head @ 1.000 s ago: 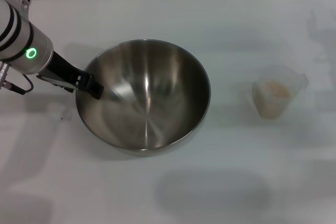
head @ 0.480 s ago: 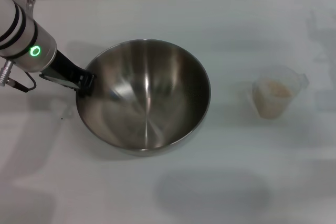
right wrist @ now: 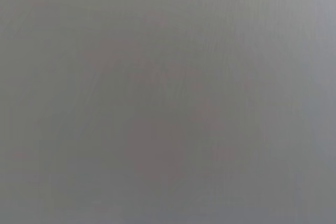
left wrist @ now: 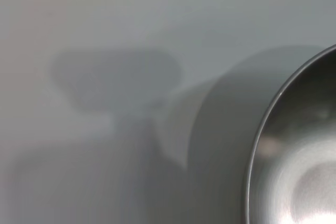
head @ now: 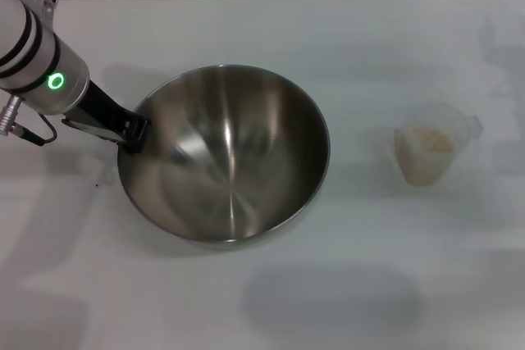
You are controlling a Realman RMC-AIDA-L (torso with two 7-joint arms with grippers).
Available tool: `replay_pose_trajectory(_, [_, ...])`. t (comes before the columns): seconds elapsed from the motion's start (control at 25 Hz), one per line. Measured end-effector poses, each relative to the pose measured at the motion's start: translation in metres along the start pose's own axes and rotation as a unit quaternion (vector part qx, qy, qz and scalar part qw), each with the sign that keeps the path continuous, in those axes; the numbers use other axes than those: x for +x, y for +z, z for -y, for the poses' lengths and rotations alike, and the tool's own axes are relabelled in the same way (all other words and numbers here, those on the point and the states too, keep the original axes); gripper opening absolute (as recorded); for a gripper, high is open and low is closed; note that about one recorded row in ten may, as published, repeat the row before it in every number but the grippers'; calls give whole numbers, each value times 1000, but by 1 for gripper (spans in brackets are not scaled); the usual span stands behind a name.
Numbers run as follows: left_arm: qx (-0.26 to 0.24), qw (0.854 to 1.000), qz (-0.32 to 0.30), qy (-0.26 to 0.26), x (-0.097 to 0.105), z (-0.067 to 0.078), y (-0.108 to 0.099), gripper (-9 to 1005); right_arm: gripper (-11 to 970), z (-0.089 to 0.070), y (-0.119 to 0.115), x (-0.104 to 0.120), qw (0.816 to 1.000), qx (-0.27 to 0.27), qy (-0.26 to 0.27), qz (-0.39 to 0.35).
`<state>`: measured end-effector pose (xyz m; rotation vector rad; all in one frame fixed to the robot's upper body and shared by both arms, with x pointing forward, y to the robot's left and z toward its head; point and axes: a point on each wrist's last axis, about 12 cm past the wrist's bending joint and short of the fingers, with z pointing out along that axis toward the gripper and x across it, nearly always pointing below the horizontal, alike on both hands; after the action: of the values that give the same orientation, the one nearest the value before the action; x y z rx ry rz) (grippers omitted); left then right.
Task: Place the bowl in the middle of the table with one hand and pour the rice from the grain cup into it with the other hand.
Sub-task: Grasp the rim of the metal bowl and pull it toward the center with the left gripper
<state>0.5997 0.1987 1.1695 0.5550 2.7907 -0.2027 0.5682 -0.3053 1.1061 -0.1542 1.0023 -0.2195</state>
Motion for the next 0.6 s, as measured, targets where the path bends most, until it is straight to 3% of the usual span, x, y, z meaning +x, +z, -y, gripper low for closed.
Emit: replay_pose_trajectory(0.6, [5,1000,11,15,-8,0,-7,78,510,0,0,0,1000,0,0,0])
